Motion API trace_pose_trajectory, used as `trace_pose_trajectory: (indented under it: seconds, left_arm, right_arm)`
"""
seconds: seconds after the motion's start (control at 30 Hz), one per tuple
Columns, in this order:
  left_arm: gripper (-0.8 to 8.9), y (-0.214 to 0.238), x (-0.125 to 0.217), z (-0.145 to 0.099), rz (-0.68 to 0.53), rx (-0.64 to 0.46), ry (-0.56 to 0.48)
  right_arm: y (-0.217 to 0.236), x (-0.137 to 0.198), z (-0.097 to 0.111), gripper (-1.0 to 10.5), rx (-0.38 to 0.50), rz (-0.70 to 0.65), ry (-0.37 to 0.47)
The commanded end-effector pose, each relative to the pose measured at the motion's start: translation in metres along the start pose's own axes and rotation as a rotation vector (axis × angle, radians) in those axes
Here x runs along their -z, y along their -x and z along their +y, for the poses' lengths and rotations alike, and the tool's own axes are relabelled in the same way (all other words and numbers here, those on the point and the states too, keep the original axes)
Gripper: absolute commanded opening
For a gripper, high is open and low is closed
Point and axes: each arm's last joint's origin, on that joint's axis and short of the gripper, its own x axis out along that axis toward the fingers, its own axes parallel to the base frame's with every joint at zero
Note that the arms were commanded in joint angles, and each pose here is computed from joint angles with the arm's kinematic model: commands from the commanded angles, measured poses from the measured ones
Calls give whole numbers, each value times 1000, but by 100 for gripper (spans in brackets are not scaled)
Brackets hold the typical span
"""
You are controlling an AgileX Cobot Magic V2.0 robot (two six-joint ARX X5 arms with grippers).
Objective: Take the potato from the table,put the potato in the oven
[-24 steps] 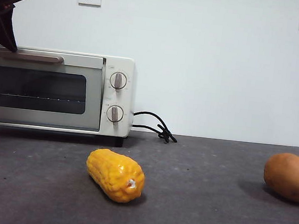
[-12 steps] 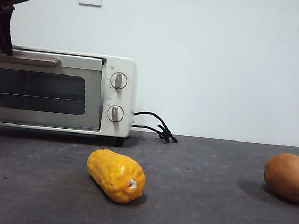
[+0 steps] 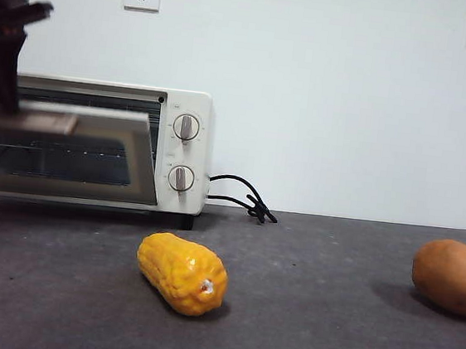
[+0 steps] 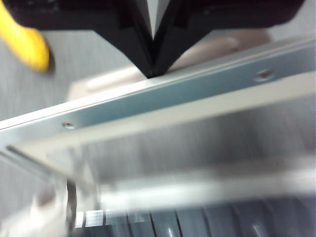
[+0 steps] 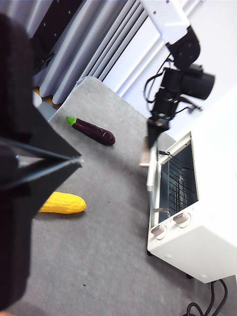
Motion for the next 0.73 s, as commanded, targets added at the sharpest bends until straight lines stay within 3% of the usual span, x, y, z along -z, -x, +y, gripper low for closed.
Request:
trace_pose_trajectory:
  seconds: [0.03,0.73]
  left_arm:
    - [-6,-39,5,11,48,-39,0]
    - [-6,-49,14,8,91,-75,-11]
  right_arm:
    - [1,0,1,1,-6,-2,15]
    - [0,0,1,1,-5,-1,14]
